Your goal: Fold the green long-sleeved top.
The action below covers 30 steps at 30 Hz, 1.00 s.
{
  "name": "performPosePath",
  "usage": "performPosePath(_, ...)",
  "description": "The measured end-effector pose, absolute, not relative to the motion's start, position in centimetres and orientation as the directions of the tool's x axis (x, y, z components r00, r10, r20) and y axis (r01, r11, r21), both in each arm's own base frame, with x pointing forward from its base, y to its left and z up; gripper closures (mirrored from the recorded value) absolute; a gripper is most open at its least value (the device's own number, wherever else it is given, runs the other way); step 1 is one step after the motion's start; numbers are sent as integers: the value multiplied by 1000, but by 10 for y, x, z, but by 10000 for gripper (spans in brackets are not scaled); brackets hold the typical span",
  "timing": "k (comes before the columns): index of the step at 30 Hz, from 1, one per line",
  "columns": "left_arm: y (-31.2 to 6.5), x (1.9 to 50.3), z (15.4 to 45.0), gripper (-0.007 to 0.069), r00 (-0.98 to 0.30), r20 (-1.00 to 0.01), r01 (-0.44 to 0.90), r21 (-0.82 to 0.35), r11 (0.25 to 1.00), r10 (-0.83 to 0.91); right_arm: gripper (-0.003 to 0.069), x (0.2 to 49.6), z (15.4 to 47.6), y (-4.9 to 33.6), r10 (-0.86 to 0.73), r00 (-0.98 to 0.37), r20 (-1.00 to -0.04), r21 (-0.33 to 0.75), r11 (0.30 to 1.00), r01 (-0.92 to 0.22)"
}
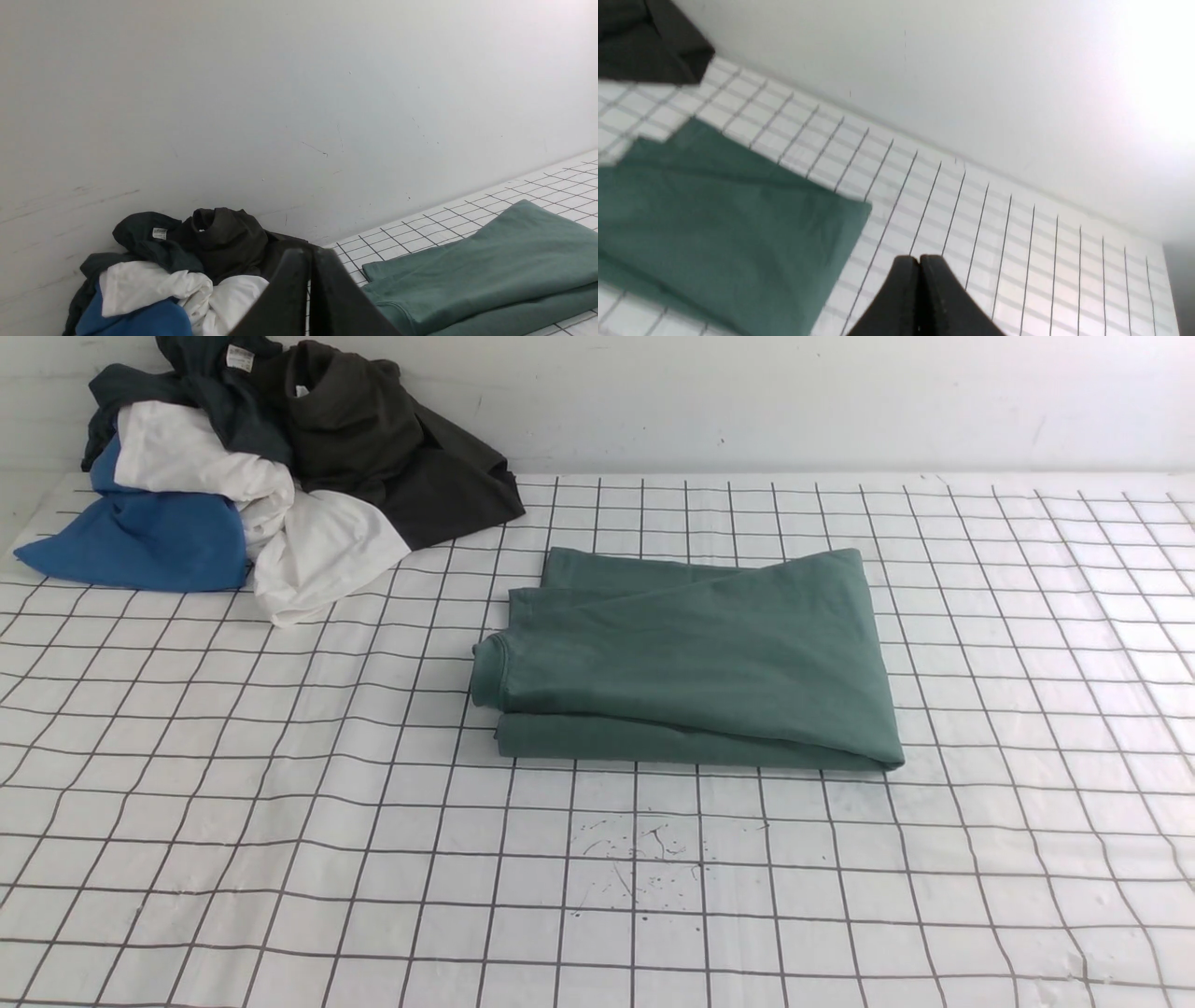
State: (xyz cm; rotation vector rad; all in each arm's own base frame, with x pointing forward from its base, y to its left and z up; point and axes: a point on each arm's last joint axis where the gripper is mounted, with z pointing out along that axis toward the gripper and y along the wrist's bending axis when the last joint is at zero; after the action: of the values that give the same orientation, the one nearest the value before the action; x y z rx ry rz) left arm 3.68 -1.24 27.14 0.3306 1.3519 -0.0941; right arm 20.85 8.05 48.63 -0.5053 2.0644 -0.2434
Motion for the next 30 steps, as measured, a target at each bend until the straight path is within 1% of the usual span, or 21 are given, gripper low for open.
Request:
performPosePath(2, -12, 37, 272, 632, 223, -967, 255, 181, 950, 125, 670, 189, 453, 72, -449, -471, -759, -347, 891, -291)
performPosePath(5, -12, 37, 272, 632, 224, -966, 254, 184, 949, 127, 670, 160, 405, 64, -399, -441, -804, -264, 904, -335)
performPosePath(6, -12, 37, 271, 632, 222, -967, 255, 184, 949, 128, 670, 148, 386, 62, -355, -404, -843, -212, 910, -356)
performPosePath(8, -13, 37, 271, 632, 217, -968, 257, 184, 949, 129, 670, 129, 351, 57, -298, -367, -881, -147, 911, -386)
performPosePath(10, -13, 37, 271, 632, 217, -968, 257, 184, 949, 129, 670, 116, 322, 55, -250, -325, -912, -100, 904, -415)
performPosePath(11, -13, 37, 271, 632, 217, -968, 257, 184, 949, 129, 670, 115, 319, 55, -246, -321, -915, -96, 903, -418)
performPosePath(12, -13, 37, 271, 632, 216, -968, 257, 184, 949, 129, 670, 108, 298, 54, -213, -296, -931, -66, 896, -440)
performPosePath(13, -13, 37, 271, 632, 216, -968, 257, 184, 949, 129, 670, 103, 283, 54, -181, -265, -947, -42, 888, -458)
performPosePath(14, -13, 37, 271, 632, 216, -968, 257, 184, 949, 129, 670, 102, 280, 53, -183, -270, -945, -41, 888, -458)
performPosePath(15, -13, 37, 270, 632, 215, -968, 258, 184, 949, 129, 670, 97, 264, 53, -152, -243, -958, -19, 880, -475)
performPosePath(17, -13, 37, 270, 632, 210, -969, 260, 184, 948, 131, 670, 94, 256, 52, -132, -218, -967, -10, 874, -486)
performPosePath(18, -13, 37, 270, 632, 206, -970, 261, 184, 948, 132, 670, 91, 246, 52, -124, -208, -970, -5, 870, -494)
performPosePath(21, -13, 37, 269, 632, 202, -970, 262, 185, 947, 133, 670, 89, 236, 51, -122, -214, -969, 1, 867, -498)
performPosePath(30, -13, 37, 269, 632, 201, -971, 263, 184, 947, 132, 670, 89, 233, 51, -129, -231, -964, 2, 869, -495)
